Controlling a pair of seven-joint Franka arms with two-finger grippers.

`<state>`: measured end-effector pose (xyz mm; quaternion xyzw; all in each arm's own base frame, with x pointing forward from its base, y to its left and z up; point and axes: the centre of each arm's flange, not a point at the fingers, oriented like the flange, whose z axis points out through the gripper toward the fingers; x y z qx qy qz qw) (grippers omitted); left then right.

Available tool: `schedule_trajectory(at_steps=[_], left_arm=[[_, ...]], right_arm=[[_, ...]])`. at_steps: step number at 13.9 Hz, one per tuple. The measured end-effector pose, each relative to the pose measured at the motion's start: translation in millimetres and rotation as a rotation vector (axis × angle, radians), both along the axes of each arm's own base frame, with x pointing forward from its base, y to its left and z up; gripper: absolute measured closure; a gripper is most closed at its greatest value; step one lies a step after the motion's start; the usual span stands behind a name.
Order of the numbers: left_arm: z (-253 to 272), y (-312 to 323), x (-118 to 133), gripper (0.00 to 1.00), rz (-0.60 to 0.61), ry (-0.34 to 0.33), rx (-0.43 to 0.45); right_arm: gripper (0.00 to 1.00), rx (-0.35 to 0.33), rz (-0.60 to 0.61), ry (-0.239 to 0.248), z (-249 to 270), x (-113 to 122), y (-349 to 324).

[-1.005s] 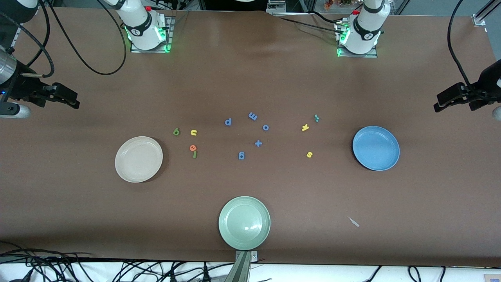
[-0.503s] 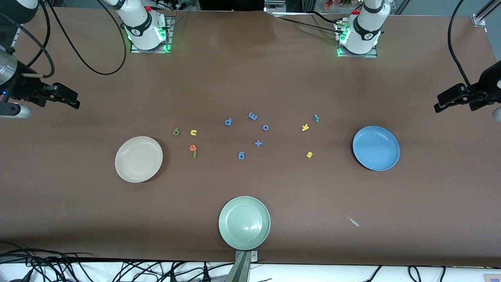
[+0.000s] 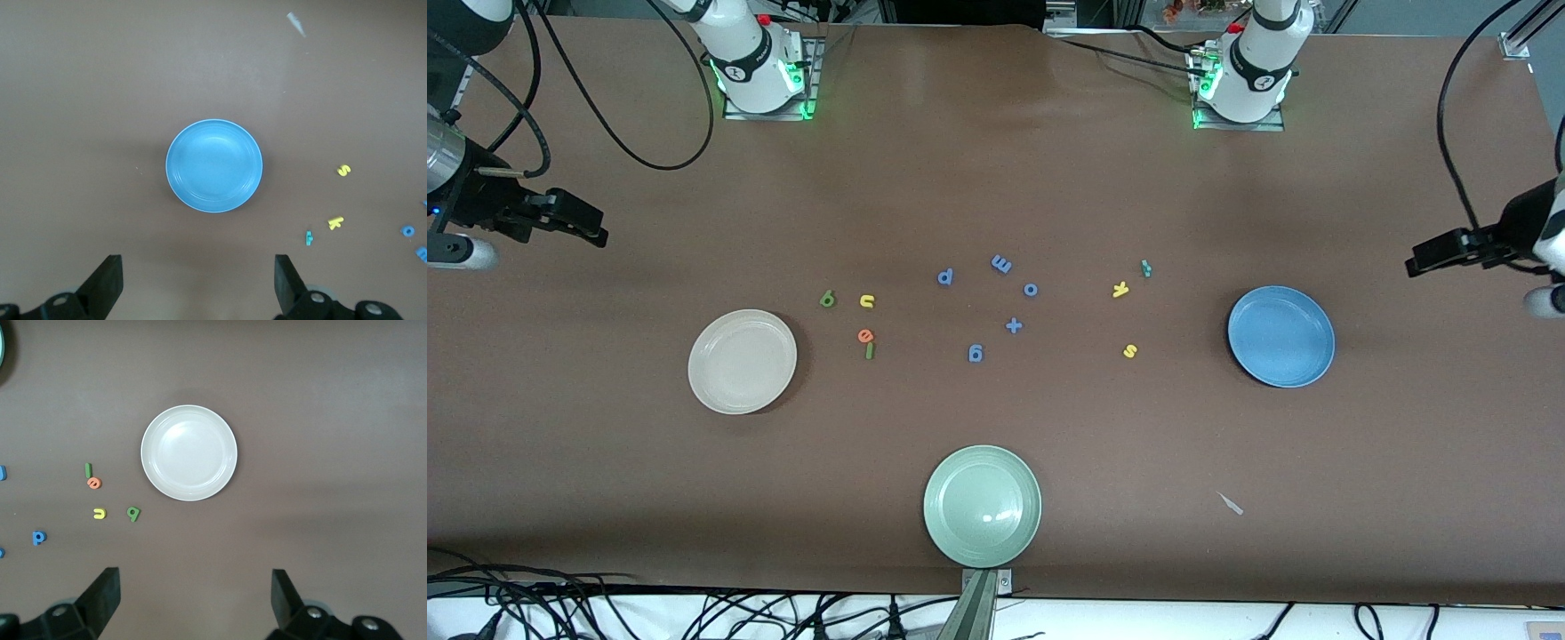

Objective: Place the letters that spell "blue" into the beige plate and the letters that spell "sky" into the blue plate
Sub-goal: 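Reach the left gripper to the yellow s while the right gripper reaches letters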

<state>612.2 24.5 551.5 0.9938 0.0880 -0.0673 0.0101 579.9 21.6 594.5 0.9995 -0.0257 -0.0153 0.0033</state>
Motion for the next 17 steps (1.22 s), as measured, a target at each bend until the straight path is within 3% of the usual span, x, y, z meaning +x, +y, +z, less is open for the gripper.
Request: schedule_trajectory(at_steps=[4, 8, 17], left_arm=[[-82.5, -56.9, 7.6, 0.0, 0.065, 0.006, 0.001], [-131.2, -129.0, -4.2, 0.02, 0.075, 0.028, -0.005], [-238.7, -180.4, -27.1, 0.07, 0.016, 0.054, -0.03]], right_arm=[[0.0, 0.06, -0.002, -0.001, 2.0, -1.0, 6.9], [0.0, 0.068, 0.001, -0.003, 3.2, -1.6, 9.3], [0.0, 0.066, -0.017, 0.011, -3.8, -0.2, 0.7]])
